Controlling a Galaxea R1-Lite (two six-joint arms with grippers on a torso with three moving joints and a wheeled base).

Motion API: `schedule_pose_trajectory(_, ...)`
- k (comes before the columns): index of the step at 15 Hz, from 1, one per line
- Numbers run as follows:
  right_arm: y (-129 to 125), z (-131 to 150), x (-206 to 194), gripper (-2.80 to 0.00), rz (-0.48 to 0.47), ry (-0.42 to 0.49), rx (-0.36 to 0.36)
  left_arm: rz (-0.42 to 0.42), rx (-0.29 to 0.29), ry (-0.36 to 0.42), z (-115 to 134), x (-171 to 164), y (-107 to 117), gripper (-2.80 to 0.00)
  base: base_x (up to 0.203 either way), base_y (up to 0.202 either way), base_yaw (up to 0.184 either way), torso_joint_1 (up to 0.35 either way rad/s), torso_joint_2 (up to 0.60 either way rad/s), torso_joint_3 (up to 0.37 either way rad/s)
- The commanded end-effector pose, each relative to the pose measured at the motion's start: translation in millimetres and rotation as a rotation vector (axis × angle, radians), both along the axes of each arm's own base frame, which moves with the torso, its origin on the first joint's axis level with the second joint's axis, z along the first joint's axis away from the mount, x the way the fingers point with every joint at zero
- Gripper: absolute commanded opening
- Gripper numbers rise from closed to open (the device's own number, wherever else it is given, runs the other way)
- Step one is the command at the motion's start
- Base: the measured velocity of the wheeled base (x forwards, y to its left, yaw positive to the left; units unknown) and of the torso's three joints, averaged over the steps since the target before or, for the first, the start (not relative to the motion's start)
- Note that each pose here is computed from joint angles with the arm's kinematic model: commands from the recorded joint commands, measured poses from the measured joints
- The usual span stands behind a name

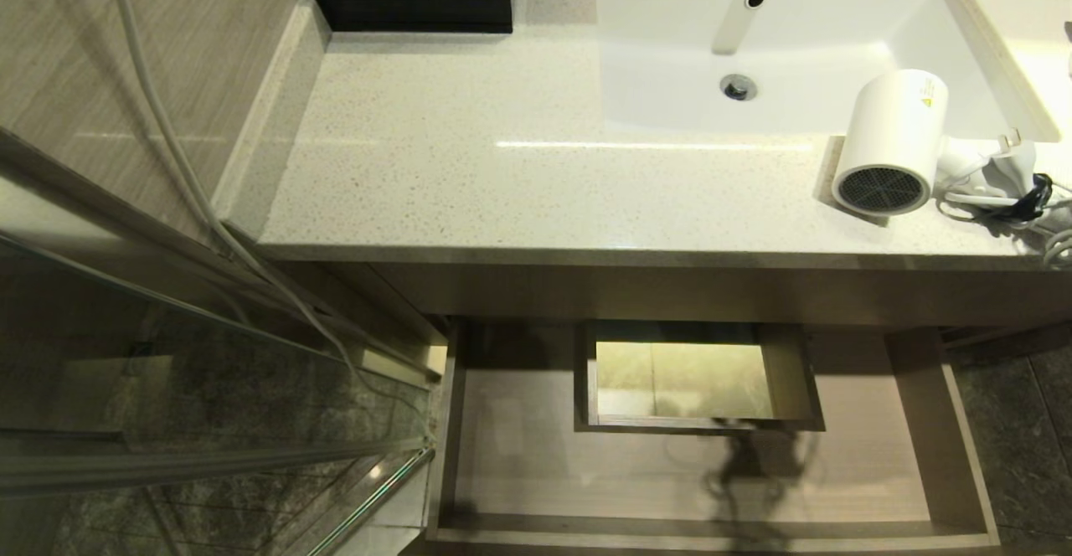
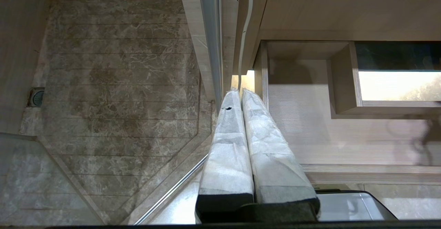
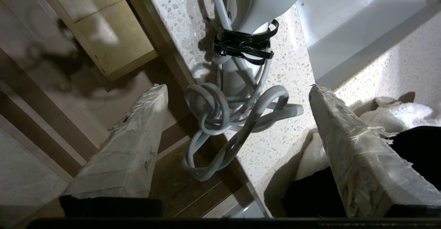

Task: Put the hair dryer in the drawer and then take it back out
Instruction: Place it on the countertop

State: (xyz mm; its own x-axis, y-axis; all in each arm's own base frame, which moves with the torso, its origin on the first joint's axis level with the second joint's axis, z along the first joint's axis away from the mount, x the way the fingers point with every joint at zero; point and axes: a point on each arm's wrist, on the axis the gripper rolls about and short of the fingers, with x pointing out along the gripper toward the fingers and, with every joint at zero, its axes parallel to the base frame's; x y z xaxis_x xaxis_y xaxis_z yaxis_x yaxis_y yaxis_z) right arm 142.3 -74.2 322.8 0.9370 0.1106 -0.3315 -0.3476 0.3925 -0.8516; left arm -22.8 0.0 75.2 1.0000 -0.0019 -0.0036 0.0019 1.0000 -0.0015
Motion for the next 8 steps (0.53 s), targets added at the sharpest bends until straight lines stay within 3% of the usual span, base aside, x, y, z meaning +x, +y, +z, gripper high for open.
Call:
schedule_pose_trajectory(1, 5, 2, -11, 0.0, 0.002, -0.024, -0.016, 0.0, 0.0, 0.001, 0, 0, 0, -2.8, 0.0, 0.0, 0.0, 0.0, 0.0, 0.0)
schedule_pose_trajectory(8, 11, 11, -28, 0.0, -0.022, -0.072, -0.035, 0.0, 0.0, 0.001, 0, 0, 0, -2.8, 0.0, 0.0, 0.0, 0.0, 0.0, 0.0)
